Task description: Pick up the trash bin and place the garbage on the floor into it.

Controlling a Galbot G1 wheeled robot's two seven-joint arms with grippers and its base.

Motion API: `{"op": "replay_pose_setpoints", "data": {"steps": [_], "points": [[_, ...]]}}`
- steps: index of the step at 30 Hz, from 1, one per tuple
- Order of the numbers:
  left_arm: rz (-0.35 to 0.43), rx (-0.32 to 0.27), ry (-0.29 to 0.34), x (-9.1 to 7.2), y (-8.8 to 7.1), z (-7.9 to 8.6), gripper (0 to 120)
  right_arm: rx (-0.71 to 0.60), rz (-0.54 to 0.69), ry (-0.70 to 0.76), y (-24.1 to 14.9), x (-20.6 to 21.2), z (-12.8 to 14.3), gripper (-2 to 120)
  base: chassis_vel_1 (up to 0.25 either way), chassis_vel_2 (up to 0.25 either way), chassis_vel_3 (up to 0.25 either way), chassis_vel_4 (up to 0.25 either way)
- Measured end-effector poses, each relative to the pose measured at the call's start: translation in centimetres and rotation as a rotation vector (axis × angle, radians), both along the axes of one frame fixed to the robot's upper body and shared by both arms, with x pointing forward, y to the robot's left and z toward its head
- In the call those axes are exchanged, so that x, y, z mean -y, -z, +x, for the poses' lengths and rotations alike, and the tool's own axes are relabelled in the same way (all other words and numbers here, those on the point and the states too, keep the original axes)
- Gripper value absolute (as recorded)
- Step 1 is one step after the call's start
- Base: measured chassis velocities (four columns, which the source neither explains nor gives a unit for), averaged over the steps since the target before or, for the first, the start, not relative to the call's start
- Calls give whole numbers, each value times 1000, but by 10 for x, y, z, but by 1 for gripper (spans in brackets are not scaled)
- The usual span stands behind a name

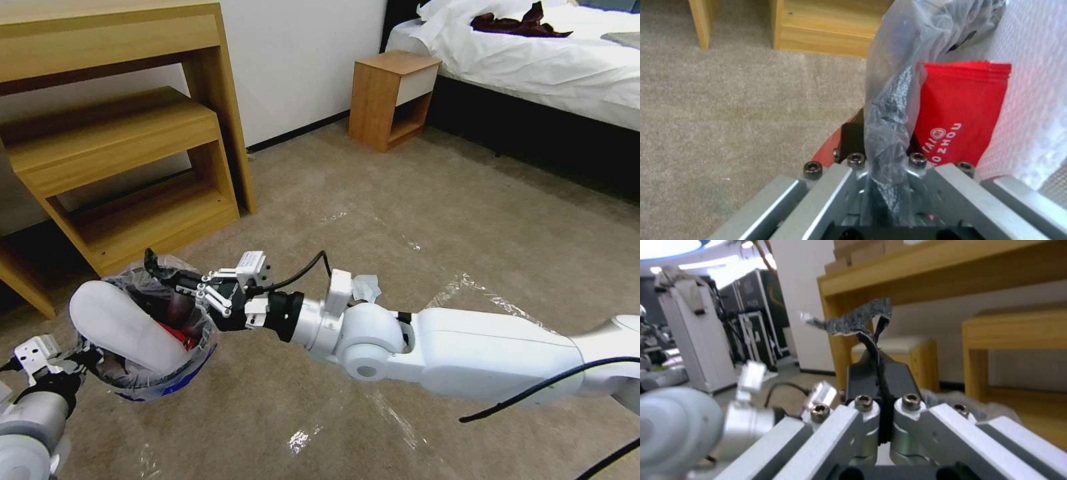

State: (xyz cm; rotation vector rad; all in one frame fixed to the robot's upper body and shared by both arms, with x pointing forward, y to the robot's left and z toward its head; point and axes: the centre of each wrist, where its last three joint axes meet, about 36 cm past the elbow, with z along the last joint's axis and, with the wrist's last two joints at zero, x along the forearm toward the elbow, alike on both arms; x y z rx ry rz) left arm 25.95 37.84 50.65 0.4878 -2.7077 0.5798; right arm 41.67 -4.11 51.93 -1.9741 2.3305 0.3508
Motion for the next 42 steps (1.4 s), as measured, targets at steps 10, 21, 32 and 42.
{"op": "replay_pose_setpoints", "data": {"steps": [10,21,32,42], "points": [[-1,10,4,2,-2,0,1,14,-84,35,20,-11,13,0,0,0,0,0],[-5,20,5,1,-3,1,1,23,-102,32,30,-27,17,0,0,0,0,0],[-5,17,5,0,-1,3,1,30,-101,11,36,-39,11,0,0,0,0,0],[-6,17,7,-1,-2,4,1,43,-107,1,41,-49,11,0,0,0,0,0]]}}
